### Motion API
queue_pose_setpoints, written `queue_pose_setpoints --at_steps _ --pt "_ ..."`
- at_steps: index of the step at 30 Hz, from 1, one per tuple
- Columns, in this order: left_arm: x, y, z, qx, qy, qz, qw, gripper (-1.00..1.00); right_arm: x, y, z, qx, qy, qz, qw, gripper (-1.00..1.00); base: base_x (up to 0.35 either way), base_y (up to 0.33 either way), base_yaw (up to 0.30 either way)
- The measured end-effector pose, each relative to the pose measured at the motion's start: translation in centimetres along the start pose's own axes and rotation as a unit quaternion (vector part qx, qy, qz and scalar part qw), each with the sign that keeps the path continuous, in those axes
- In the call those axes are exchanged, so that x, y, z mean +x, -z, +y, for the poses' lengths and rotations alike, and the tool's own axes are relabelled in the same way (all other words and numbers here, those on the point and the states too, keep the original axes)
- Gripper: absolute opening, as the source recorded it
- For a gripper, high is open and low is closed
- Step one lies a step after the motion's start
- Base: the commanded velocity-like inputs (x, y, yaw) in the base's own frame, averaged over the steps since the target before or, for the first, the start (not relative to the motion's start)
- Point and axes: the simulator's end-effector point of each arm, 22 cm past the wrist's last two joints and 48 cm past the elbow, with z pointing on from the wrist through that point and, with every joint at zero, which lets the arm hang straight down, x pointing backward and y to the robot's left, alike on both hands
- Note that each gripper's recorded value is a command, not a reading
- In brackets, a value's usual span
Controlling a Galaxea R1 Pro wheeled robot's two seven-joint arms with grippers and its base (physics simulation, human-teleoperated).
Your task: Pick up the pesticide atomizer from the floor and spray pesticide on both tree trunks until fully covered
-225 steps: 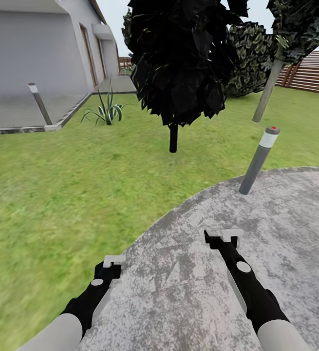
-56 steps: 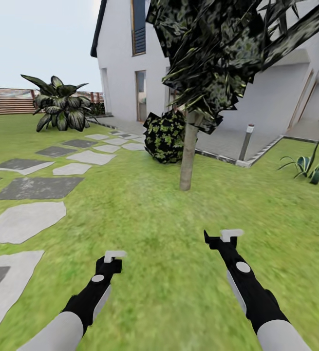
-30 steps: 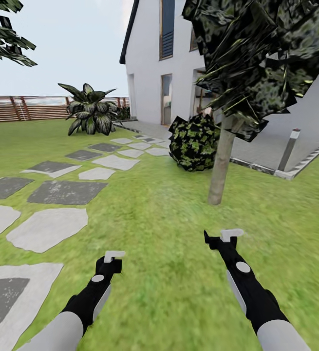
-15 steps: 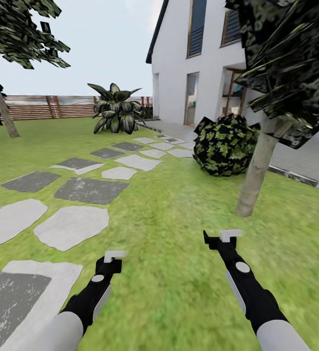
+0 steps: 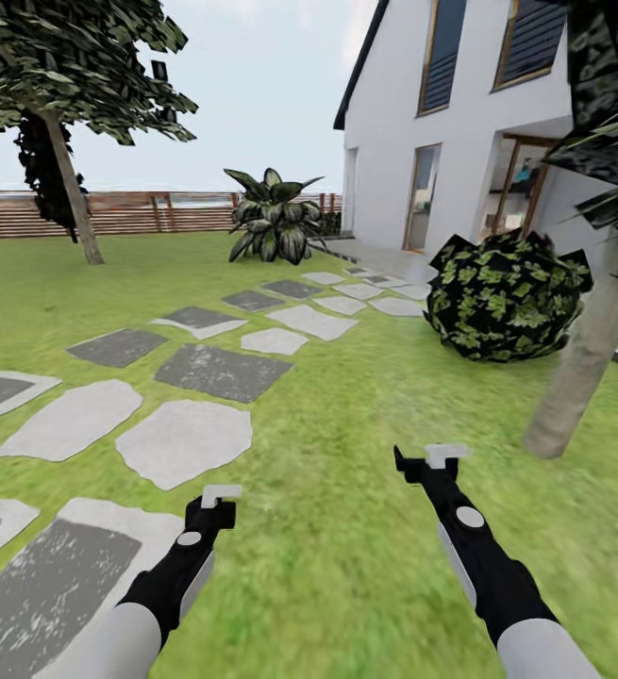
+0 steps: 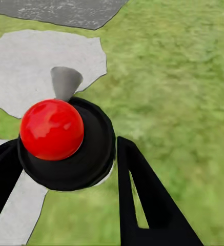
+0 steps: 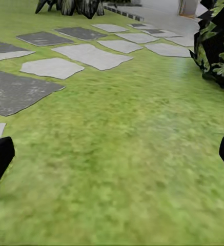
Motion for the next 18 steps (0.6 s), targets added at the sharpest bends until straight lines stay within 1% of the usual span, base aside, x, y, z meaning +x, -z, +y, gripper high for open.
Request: queue_pose_setpoints --at_steps 18 --pt "0.47 -0.19 0.04 0.0 -0.001 0.004 1.0 -1.0 0.61 -0.11 0.06 0.0 0.0 0.005 1.0 1.0 0.288 0.189 0.281"
